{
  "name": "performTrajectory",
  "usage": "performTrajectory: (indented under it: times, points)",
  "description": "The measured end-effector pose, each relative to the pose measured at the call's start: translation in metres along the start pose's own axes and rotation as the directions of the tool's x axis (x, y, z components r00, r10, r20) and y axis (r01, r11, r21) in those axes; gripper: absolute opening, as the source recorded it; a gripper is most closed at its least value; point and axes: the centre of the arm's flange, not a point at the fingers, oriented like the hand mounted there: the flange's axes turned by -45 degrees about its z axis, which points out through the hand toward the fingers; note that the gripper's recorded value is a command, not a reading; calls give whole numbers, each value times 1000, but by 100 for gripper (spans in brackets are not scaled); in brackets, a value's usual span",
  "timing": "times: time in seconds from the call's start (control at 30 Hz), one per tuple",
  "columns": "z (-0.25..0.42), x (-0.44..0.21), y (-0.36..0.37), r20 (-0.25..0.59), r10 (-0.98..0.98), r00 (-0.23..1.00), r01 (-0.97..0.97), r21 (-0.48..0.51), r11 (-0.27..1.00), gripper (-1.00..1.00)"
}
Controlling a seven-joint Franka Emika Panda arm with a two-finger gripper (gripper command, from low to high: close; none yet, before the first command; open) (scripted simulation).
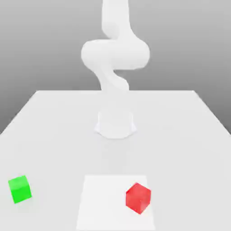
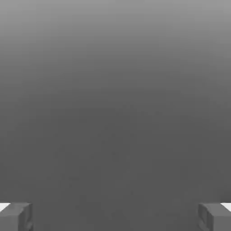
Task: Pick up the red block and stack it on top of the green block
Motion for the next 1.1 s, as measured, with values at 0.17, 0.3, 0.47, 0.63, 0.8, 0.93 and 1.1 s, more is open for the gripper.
performTrajectory:
  times: [0.17, 0.3, 0.47, 0.63, 0.8, 0.93, 1.1]
  points:
    - [113, -28, -12, 161, 143, 977, -138, -43, 990, 0]
    - [192, -68, -20, 273, 253, 928, -233, -103, 967, 0]
    - [276, -135, -27, 391, 387, 835, -330, -206, 921, 0]
    - [339, -218, -33, 476, 512, 715, -394, -332, 857, 0]
    - [385, -285, -33, 505, 586, 633, -416, -416, 808, 0]
    - [415, -314, -31, 507, 590, 629, -418, -419, 806, -100]
    - [415, -314, -31, 506, 589, 630, -419, -417, 806, -100]
